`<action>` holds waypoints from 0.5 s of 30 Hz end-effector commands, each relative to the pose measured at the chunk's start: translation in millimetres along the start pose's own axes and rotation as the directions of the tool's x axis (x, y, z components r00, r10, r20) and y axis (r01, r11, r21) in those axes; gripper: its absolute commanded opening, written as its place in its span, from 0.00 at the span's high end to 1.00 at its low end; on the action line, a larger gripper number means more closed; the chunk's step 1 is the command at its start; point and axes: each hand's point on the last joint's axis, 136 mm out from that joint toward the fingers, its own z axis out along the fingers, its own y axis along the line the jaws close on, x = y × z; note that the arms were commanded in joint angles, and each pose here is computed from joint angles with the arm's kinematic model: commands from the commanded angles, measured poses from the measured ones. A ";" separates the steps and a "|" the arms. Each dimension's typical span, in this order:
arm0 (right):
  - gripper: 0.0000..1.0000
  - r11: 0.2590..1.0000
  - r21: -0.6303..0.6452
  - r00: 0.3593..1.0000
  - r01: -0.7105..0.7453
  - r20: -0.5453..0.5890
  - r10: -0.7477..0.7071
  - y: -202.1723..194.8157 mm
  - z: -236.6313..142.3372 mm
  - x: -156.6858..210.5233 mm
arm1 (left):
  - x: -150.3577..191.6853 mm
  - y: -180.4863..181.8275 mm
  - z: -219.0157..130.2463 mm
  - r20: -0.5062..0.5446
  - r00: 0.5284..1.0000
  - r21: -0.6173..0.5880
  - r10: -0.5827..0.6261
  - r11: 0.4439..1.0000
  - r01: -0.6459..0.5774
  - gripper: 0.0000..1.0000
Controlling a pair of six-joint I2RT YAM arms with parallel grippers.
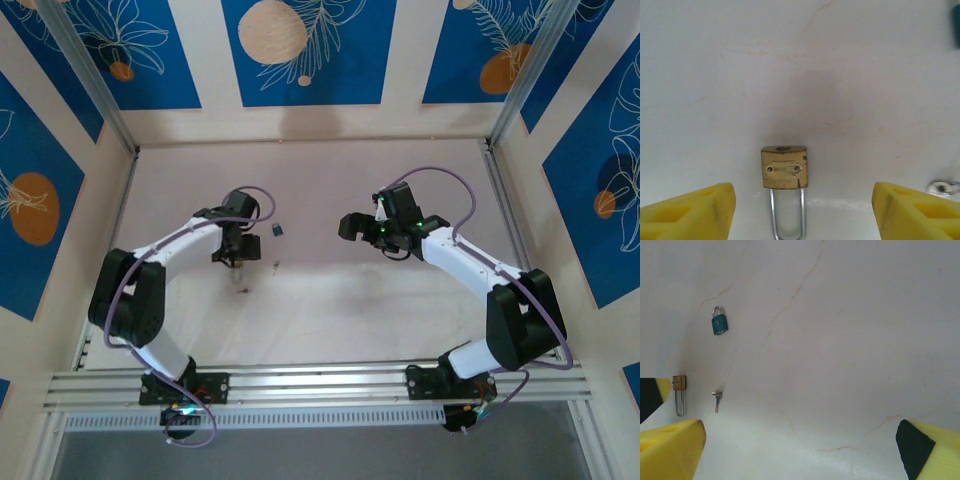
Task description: Unlock with the key
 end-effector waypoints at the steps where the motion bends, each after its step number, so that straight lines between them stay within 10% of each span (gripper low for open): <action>1: 0.02 1.000 0.000 1.000 0.004 -0.018 -0.004 -0.4 0.9 4.5 | 8.0 3.2 11.9 -0.067 0.997 -0.046 0.044 0.998 -0.048 0.32; 15: 0.04 1.000 0.012 1.000 -0.005 -0.021 0.006 -6.2 1.1 4.9 | 16.8 6.3 34.7 -0.104 0.994 -0.067 0.036 0.997 -0.043 0.46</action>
